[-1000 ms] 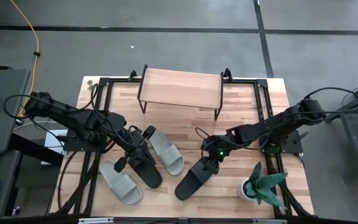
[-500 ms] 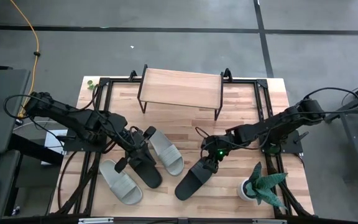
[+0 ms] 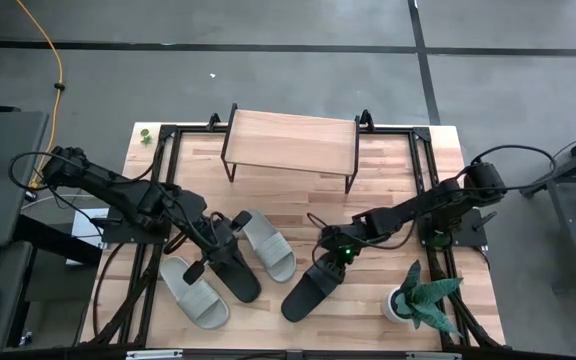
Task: Pick and place slides into the shelf
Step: Put the right black slipper on the shelf
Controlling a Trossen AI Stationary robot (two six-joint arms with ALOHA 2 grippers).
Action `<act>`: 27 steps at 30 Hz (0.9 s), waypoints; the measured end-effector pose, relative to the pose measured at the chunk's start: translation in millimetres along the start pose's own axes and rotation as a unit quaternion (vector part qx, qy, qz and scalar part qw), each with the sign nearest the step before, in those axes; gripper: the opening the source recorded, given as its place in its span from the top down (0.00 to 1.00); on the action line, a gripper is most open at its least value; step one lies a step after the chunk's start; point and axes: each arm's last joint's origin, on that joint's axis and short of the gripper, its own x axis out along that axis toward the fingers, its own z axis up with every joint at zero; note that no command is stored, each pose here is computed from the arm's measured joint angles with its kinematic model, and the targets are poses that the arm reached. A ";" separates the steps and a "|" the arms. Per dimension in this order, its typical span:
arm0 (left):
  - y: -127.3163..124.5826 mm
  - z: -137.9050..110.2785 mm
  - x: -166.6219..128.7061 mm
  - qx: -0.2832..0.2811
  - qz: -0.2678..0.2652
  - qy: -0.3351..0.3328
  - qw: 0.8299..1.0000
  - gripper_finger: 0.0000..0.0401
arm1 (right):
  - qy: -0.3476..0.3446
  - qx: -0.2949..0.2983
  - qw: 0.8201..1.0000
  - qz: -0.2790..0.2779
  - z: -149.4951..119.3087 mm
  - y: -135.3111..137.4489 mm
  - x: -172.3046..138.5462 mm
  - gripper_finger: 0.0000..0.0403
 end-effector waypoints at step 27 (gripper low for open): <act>0.1 0.1 0.0 0.001 0.001 -0.001 1.000 1.00 | -0.030 -0.006 0.998 0.055 -11.5 -1.6 11.5 0.53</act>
